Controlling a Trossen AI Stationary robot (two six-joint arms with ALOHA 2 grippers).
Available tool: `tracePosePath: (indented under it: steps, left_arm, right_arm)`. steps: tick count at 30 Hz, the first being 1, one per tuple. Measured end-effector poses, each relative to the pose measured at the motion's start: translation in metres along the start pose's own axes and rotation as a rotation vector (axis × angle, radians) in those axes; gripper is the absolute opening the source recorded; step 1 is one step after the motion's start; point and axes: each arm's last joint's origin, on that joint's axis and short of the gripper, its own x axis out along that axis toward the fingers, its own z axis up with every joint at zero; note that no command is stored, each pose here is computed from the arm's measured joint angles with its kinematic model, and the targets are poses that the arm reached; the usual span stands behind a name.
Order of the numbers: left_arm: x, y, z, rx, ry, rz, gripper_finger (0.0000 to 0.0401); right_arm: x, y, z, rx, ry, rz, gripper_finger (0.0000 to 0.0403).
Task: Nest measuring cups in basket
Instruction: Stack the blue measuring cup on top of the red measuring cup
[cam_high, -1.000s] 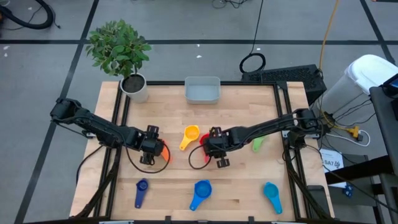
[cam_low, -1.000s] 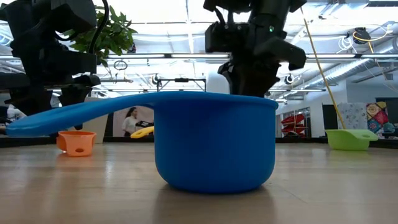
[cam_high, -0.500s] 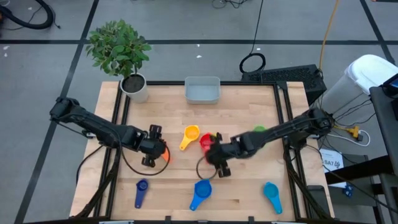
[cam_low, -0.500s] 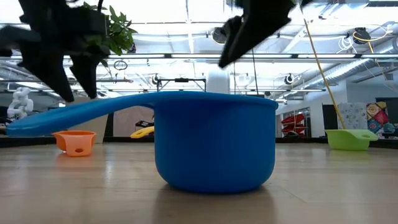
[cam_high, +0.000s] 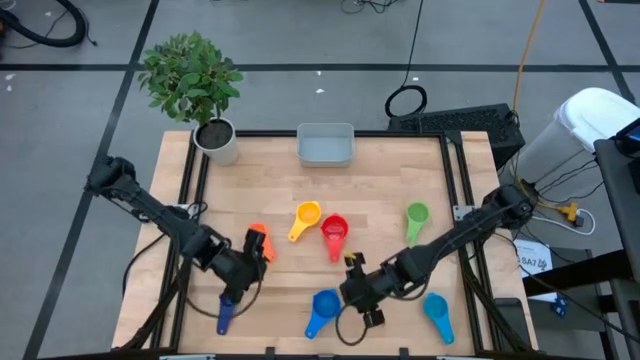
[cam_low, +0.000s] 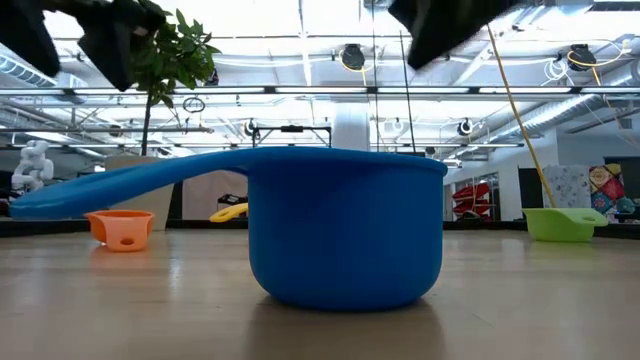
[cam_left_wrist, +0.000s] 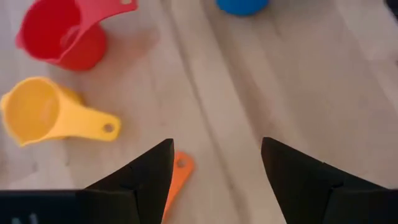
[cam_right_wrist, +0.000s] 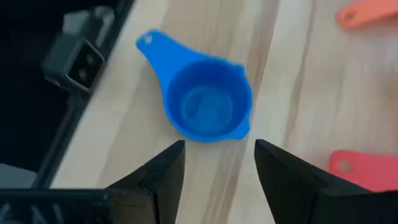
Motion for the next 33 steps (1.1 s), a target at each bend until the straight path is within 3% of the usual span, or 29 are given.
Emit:
tracePosePath:
  steps: [6, 12, 19, 25, 33]
  left_arm:
    - [0.012, -0.03, 0.018, 0.059, -0.004, -0.027, 0.0243]
    - [0.014, -0.05, 0.035, 0.101, -0.02, -0.019, 0.0243]
    - [0.029, -0.064, 0.055, 0.114, -0.142, -0.039, 0.0243]
    - [0.055, -0.071, 0.053, 0.137, -0.1, -0.028, 0.0243]
    - [0.058, -0.07, 0.052, 0.18, -0.1, 0.033, 0.0243]
  right_arm:
    - [0.021, 0.007, -0.005, 0.013, 0.028, 0.003, 0.0187]
    - [0.022, 0.013, -0.005, 0.016, 0.01, 0.018, 0.0187]
    - [0.025, 0.022, -0.005, -0.007, -0.007, 0.037, 0.0187]
    - [0.039, 0.032, -0.007, -0.017, -0.035, 0.058, 0.0187]
    - [0.058, 0.036, -0.011, -0.023, -0.032, 0.061, 0.0187]
